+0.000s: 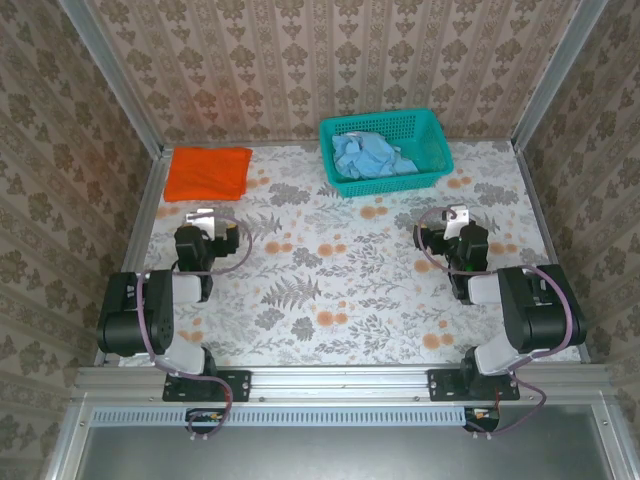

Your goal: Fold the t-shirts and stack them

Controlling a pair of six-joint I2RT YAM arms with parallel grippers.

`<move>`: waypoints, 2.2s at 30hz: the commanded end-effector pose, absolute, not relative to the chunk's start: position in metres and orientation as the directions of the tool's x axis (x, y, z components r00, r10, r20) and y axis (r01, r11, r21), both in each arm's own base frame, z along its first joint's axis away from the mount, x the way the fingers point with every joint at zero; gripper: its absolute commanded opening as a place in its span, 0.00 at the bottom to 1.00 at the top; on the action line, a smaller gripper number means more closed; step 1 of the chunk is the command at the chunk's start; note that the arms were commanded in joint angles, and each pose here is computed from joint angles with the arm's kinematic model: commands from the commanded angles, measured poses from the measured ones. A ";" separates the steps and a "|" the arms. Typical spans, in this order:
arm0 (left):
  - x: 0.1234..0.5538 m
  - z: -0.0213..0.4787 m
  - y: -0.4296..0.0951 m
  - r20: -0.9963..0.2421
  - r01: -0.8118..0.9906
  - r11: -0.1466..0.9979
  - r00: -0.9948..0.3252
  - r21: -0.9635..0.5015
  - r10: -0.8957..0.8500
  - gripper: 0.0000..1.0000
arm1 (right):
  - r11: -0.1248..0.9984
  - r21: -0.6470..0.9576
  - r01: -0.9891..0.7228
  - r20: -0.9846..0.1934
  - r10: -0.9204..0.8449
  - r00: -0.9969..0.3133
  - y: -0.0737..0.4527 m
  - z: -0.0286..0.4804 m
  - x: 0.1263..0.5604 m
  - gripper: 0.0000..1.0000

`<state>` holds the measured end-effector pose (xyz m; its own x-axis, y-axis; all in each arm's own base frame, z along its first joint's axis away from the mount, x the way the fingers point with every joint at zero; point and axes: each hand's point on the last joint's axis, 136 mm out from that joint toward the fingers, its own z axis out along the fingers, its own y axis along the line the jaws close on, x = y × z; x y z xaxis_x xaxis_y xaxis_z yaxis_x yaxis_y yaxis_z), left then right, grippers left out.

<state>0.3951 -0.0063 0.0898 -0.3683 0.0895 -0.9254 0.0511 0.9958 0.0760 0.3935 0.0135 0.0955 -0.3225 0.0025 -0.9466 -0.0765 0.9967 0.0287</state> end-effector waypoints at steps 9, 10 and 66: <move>0.400 0.094 -0.006 -0.930 0.054 0.994 -0.353 0.092 0.105 1.00 | 0.999 0.028 -0.032 -0.945 0.016 -0.327 0.007 0.099 0.398 1.00; 0.400 0.094 -0.007 -0.929 0.055 0.994 -0.354 0.091 0.104 1.00 | 1.000 0.030 0.004 -0.942 0.030 -0.334 0.001 0.098 0.399 1.00; 0.396 0.175 -0.153 -0.820 0.298 0.851 -0.524 -0.431 -0.232 1.00 | 0.993 0.107 0.049 -0.634 0.106 -0.766 0.154 0.152 0.585 0.87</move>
<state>0.3918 -0.1555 0.1806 -0.5232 -0.2769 -0.8059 0.3355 0.8025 -0.4935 0.5954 0.1540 0.2087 -0.6275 0.2011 -0.7522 0.0155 0.9691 0.2461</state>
